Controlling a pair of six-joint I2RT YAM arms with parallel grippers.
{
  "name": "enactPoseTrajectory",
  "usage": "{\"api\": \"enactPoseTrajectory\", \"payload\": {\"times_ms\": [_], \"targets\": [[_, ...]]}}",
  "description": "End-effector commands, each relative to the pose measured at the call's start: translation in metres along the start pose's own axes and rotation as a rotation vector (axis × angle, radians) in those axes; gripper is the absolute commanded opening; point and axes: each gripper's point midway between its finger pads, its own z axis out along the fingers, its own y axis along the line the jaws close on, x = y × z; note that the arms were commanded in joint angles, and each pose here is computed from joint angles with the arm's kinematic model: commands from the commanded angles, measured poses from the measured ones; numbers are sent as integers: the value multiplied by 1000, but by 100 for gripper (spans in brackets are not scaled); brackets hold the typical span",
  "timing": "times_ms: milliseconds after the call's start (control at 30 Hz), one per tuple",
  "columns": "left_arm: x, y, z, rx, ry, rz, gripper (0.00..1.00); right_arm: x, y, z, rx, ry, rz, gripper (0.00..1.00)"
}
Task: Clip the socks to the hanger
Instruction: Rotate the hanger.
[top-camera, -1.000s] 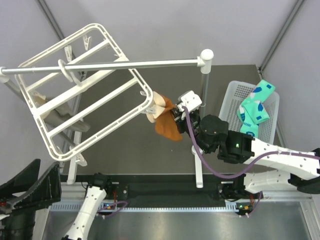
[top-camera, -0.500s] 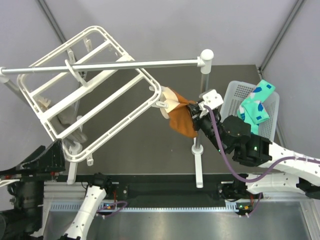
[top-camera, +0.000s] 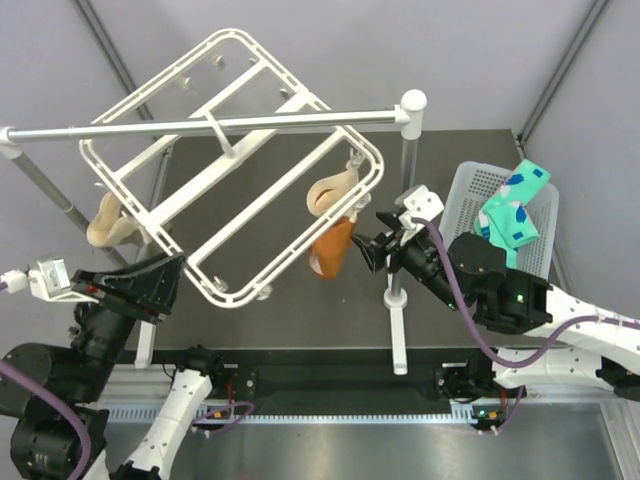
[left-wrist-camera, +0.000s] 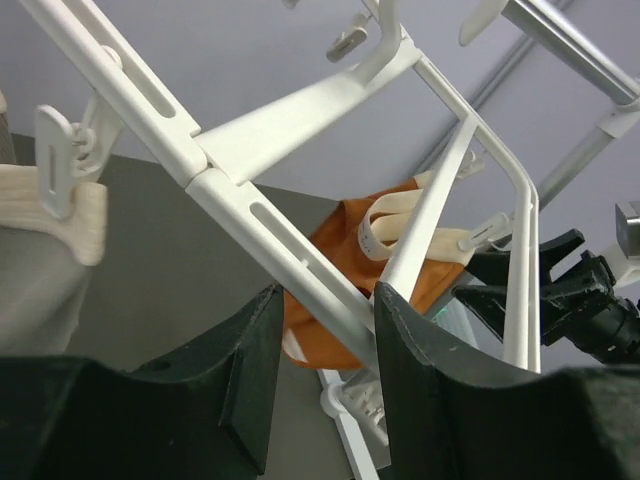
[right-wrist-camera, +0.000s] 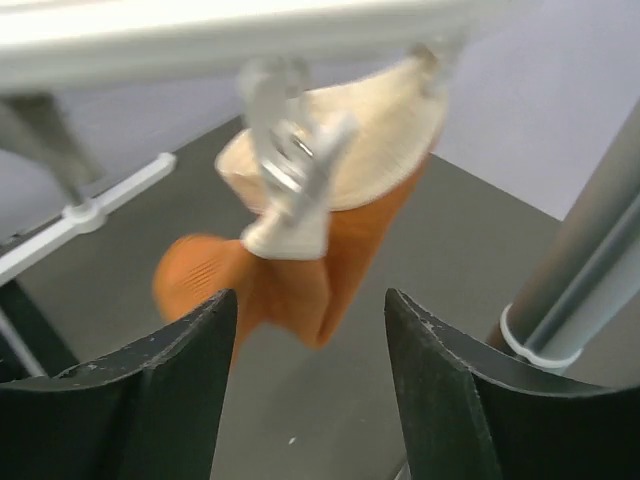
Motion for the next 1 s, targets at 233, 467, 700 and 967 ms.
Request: {"api": "enactPoseTrajectory", "payload": {"times_ms": [233,467,700,967], "targets": [[-3,-45,10,242,17,-28,47,-47,22,-66,-328,-113,204,86],[-2,-47,1,259,10,-12,53,-55,37,-92,-481,-102,207,100],[-4,-47,-26,279,-61,38,80,-69,65,-75,-554,-150,343,100],[-4,-40,-58,268,-137,72,76,-95,67,-35,-444,-214,475,99]]}}
